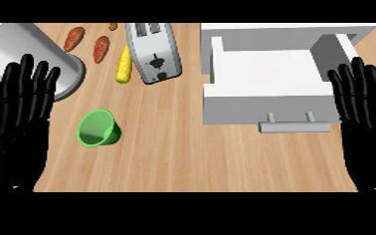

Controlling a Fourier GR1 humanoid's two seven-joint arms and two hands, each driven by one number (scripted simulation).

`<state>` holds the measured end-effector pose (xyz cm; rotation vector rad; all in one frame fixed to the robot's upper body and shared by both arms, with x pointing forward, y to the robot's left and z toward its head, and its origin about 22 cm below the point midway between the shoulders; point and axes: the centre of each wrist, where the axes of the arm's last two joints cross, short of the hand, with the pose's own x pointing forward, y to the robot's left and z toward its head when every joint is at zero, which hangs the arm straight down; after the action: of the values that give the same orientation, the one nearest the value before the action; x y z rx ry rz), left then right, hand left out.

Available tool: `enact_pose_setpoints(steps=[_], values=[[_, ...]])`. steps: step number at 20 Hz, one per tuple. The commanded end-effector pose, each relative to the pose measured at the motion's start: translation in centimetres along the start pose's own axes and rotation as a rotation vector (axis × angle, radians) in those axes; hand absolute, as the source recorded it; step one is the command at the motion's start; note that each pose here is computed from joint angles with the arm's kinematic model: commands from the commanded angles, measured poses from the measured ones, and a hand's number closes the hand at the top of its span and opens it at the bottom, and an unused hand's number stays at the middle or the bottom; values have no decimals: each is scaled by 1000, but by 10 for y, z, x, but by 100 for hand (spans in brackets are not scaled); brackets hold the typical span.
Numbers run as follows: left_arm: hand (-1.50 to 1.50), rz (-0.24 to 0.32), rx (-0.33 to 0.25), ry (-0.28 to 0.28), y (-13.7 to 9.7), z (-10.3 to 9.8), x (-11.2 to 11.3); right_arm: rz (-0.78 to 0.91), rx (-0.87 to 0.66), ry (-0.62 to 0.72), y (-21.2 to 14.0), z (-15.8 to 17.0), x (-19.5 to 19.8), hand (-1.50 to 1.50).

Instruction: Pick up the cup, place it into the drawer and close the drawer

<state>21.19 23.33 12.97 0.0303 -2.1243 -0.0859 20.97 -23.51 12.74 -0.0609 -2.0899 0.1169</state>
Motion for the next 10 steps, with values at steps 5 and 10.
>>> enact_pose_setpoints(steps=[5, 10], values=[[-150, -1, -48, 26, 36, 9, -8, -13, -3, -39, 8, 19, 6, -150], [-150, 194, 118, 247, 52, 18, -29, -19, 160, 111, 7, -21, -10, -150]])
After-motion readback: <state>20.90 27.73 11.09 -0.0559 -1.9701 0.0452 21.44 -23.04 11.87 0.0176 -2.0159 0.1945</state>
